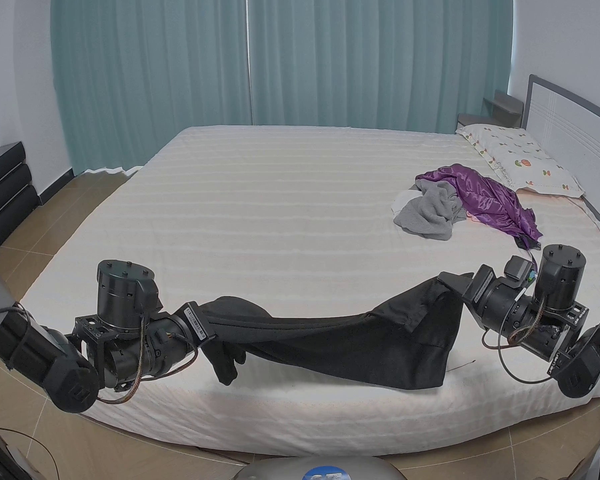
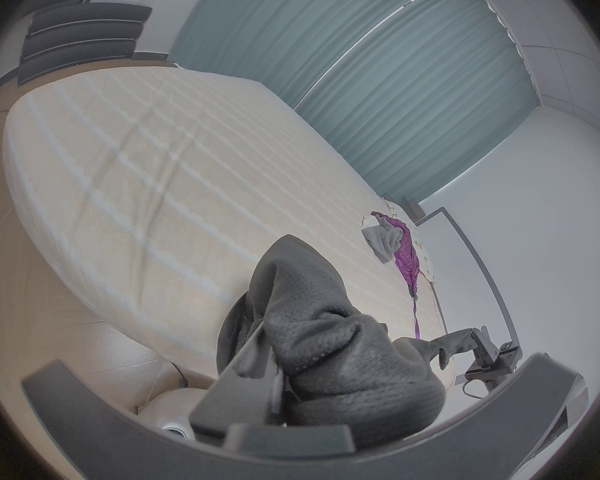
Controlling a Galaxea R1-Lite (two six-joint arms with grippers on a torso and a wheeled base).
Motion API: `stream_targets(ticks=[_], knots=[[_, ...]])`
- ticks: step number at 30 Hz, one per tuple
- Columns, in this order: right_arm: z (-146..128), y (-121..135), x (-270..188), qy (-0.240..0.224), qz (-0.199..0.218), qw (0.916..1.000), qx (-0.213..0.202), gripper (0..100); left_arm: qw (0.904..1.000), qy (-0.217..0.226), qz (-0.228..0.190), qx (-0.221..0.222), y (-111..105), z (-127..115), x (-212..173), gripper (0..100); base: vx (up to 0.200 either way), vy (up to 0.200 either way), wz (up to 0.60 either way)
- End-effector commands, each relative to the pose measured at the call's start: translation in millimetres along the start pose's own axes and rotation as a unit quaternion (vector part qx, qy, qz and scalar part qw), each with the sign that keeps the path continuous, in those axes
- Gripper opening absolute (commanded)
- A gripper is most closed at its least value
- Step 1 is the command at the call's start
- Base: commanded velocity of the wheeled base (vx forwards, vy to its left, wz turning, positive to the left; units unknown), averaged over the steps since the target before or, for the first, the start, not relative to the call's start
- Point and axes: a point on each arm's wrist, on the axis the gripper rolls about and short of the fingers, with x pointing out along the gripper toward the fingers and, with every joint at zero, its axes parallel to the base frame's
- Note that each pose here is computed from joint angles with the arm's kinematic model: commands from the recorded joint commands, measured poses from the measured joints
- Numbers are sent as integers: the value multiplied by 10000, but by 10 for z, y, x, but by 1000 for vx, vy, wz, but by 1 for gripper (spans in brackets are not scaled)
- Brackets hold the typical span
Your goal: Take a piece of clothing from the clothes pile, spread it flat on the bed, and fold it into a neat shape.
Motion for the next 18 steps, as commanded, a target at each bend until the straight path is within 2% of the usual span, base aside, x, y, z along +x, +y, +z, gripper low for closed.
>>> stream_targets(ticks=[1, 9, 18], knots=[[-4, 41, -132, -38, 94, 9999, -24, 0, 10000, 72, -18, 49, -7, -57, -41, 0, 0, 0, 0], [-60, 8, -312, 8, 62, 10000, -38, 0, 9997, 228, 20, 118, 5, -148, -64, 0, 0, 0, 0], [-105, 151, -606, 20, 410, 9991, -107, 0, 9994, 297, -40, 177, 23, -223, -214, 0, -200, 0, 0]])
